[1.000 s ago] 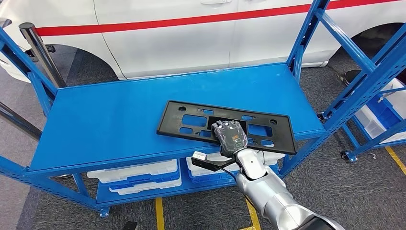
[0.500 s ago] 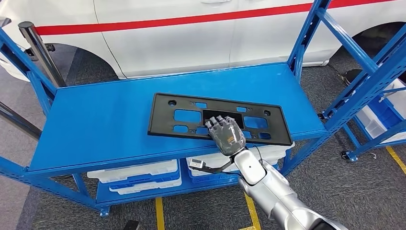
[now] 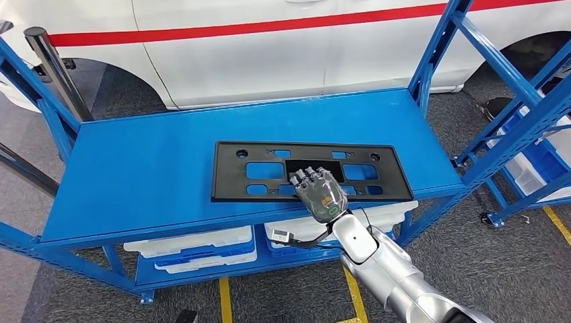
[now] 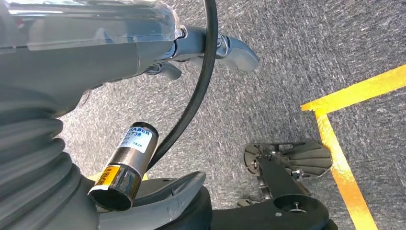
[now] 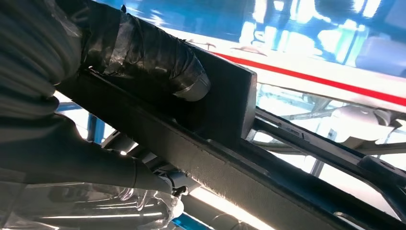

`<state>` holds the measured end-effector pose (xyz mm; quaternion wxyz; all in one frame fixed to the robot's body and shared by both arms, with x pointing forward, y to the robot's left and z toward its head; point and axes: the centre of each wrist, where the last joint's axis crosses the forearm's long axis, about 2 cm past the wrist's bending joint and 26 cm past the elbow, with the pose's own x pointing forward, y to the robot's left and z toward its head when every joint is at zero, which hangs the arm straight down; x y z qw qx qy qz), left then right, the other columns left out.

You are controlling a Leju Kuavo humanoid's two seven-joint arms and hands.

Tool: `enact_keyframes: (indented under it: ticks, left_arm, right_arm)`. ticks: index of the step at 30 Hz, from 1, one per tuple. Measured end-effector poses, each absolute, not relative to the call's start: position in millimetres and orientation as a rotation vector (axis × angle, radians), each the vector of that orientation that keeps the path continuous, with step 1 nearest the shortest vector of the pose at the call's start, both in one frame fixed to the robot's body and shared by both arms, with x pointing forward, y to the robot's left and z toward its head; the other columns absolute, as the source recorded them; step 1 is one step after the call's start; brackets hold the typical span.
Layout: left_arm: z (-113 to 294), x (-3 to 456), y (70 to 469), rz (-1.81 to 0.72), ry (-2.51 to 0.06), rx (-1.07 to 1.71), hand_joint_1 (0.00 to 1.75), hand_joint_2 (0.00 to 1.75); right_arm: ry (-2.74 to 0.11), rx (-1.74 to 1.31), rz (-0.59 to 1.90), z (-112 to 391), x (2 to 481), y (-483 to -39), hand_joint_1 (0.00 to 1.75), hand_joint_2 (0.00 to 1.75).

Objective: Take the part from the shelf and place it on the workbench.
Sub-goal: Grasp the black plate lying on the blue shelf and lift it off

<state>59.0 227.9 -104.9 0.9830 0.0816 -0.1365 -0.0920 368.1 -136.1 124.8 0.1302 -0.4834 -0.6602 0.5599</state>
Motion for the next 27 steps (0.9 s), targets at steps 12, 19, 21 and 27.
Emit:
enact_keyframes:
  ticks: [12, 19, 21, 27]
  left_arm:
    - [-104.3, 60.9, 225.6, -0.187, -0.277, 0.159, 0.0, 1.75]
    - [-104.6, 59.1, 225.6, -0.195, -0.273, 0.158, 0.0, 1.75]
    - [-104.5, 59.8, 225.5, -0.202, -0.275, 0.158, 0.0, 1.75]
    - [-104.2, 61.8, 225.8, -0.209, -0.28, 0.159, 0.0, 1.75]
  right_arm:
    - [-1.884, -1.42, 1.65, 120.4, 370.3, -146.9, 1.75, 1.75]
    - [-1.886, -1.417, 1.655, 120.9, 370.9, -147.4, 1.75, 1.75]
    - [-1.895, -1.399, 1.674, 119.7, 370.0, -147.5, 1.75, 1.75]
    - [-1.925, -1.369, 1.702, 118.5, 366.9, -146.1, 1.75, 1.75]
